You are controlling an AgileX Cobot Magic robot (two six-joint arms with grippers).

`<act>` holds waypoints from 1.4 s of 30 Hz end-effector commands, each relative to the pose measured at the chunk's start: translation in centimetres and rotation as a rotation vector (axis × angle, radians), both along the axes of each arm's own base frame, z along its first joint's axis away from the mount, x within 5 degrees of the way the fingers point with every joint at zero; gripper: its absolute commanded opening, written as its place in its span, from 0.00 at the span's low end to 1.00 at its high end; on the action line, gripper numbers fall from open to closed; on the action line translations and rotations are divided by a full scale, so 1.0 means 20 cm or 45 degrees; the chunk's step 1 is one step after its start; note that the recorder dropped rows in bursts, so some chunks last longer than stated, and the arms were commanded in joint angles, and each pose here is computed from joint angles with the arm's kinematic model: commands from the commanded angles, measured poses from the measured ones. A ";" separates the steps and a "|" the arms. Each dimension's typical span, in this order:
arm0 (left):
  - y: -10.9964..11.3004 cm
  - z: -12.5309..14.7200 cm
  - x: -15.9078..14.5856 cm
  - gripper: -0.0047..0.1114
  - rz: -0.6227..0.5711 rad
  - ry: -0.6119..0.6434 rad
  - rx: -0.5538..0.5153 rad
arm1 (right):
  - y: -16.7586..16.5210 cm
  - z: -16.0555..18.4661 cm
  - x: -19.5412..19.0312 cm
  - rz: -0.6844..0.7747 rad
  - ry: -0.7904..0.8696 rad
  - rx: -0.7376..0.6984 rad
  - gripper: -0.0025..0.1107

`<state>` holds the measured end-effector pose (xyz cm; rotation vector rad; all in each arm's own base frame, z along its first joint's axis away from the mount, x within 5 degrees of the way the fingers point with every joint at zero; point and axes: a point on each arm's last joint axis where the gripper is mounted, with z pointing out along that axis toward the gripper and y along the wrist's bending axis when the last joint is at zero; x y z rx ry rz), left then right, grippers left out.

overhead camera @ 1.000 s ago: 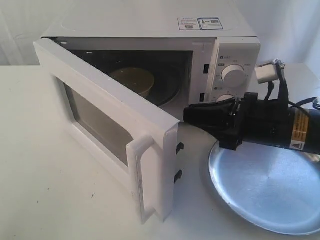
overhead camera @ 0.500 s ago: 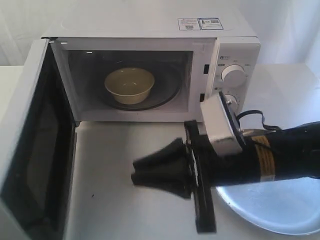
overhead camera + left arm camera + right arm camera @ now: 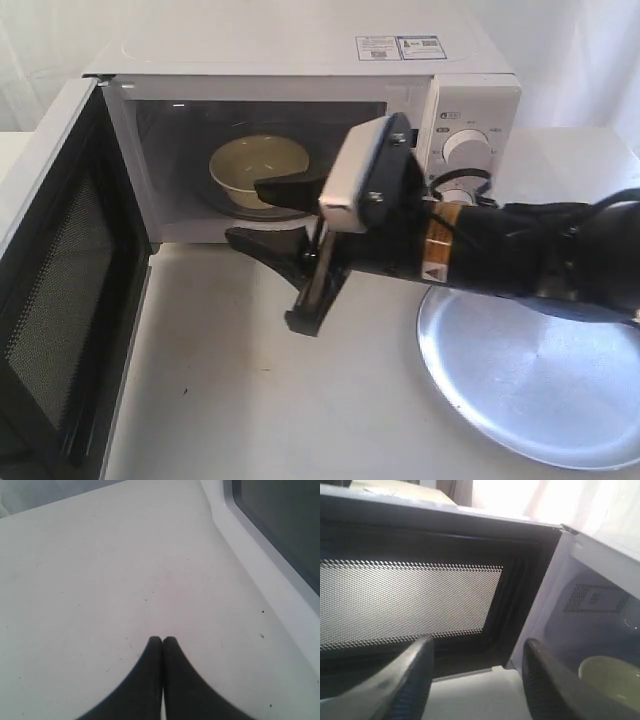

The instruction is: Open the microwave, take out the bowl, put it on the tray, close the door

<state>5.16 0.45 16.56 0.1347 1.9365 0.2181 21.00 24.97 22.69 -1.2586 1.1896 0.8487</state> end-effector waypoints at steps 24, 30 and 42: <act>0.00 0.00 0.00 0.04 0.003 -0.004 -0.015 | 0.52 -0.43 0.71 -0.486 -0.165 -0.721 0.26; 0.00 0.00 0.00 0.04 0.003 -0.004 -0.014 | 0.63 -0.27 0.56 -0.434 -0.232 -0.701 0.02; 0.00 0.00 0.00 0.04 0.003 -0.004 -0.014 | 0.33 -0.29 -0.13 0.051 0.340 -1.943 0.02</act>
